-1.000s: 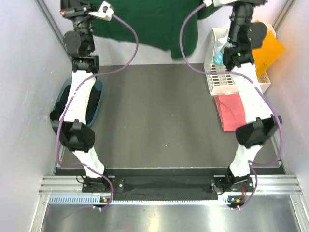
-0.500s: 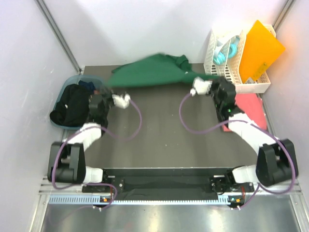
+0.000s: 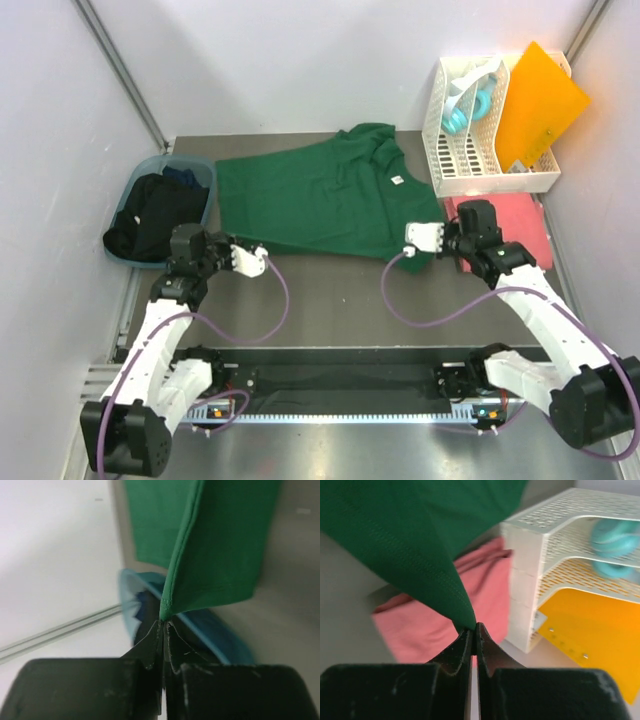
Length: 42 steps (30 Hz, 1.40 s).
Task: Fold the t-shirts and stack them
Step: Flatten out the tshirt, then fold the flattened tshirt in 1/3 of the way
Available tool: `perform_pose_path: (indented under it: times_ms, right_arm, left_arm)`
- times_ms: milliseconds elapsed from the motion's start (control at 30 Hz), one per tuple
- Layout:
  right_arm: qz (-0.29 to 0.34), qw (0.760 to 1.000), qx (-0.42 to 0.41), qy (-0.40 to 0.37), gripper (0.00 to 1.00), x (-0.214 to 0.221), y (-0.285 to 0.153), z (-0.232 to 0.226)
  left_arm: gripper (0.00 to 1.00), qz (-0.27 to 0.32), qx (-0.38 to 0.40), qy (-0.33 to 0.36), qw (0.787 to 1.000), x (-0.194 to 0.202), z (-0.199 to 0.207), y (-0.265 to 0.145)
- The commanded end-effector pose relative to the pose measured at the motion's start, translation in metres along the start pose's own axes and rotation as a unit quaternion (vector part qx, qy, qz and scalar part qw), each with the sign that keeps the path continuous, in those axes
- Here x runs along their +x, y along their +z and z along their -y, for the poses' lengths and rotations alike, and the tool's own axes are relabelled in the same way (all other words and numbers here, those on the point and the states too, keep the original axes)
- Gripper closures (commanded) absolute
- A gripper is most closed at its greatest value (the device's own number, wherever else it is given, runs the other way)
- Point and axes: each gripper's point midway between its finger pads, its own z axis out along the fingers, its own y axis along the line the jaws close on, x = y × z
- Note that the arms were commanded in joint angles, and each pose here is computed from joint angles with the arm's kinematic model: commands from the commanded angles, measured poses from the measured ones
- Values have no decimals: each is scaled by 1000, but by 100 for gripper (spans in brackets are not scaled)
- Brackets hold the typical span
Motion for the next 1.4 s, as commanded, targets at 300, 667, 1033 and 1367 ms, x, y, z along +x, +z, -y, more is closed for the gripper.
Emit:
perform_pose_path:
  times_ms: [300,667,1033,1367]
  right_arm:
    - [40,979,-186,-81,100,3,-55,-101]
    - [64,959,-195,-196,100,16,-77,-150]
    - [63,977,-135,-152,100,-1,-46,-100]
    - [69,977,-131,-151,100,-14,-26,-74]
  left_arm:
    - [100,-13,191,-6,981,-7,93,-76]
    - [100,-33,230,31,972,-1,119,-100]
    - [100,-67,316,54,945,12,135,-120]
    - [100,-69,299,57,950,14,117,-111]
